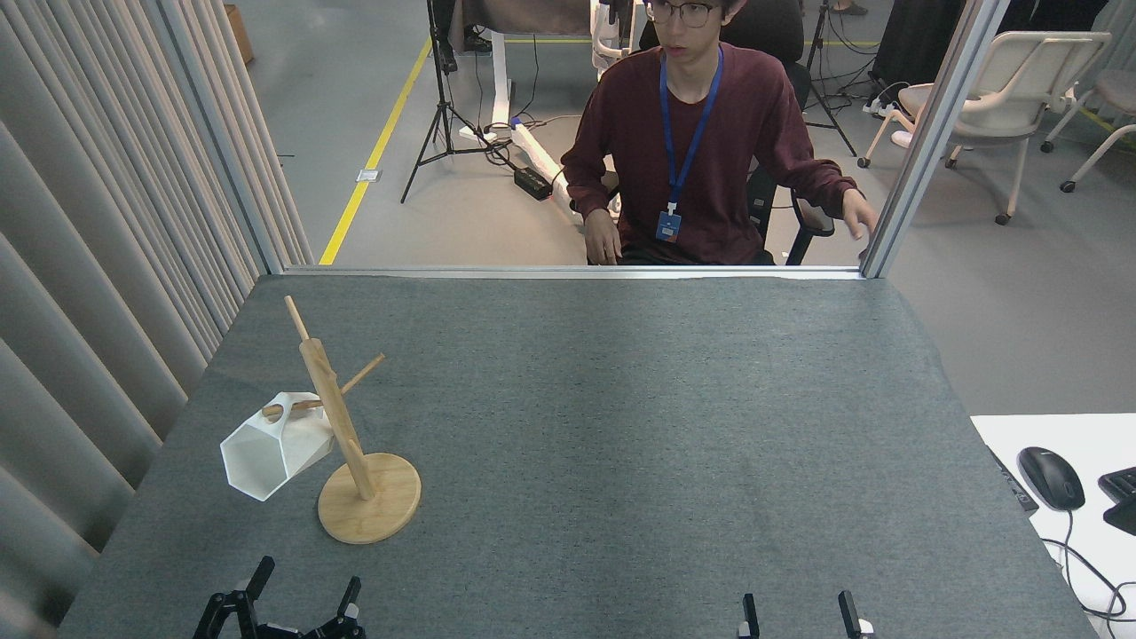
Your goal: Hang cup on storage rack
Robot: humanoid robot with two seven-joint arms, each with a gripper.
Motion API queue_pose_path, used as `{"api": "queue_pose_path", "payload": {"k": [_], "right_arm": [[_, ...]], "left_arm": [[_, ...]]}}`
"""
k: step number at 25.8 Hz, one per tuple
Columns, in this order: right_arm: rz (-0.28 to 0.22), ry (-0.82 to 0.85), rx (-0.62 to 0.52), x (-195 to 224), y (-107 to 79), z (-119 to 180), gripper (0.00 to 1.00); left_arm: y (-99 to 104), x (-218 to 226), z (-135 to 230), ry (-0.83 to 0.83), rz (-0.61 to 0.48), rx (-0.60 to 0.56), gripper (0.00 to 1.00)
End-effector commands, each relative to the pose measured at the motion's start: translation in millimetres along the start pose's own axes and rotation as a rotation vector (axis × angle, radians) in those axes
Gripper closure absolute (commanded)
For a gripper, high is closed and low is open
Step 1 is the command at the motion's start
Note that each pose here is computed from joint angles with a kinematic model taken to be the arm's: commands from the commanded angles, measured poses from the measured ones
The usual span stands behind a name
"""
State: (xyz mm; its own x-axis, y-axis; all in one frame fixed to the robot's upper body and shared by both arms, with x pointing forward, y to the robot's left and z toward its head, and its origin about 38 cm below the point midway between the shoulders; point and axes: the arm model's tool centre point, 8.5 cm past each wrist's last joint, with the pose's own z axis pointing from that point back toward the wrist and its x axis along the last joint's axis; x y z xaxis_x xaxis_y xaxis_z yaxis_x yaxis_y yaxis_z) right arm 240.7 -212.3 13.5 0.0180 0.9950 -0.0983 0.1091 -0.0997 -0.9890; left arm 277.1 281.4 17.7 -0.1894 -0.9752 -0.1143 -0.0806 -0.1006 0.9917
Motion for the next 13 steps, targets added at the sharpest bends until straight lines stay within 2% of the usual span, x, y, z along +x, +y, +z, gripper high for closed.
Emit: {"api": "queue_pose_path", "payload": {"k": [1,6,13], "right_arm": [[0.013,-0.002,0.012,-4,1.9,6,0.01],[0.032,0.019,0.011,-16,0.1,11,0.01],[0.039,0.02,-0.001,-19,-2.9,10,0.01]], "left_arm": [[-5,3,6,0.038,0.068,0.01,0.0],[-10,2,17,0.057,0.051,0.034,0.0],[-5,-3,21,0.098,0.019,0.079,0.0]]}}
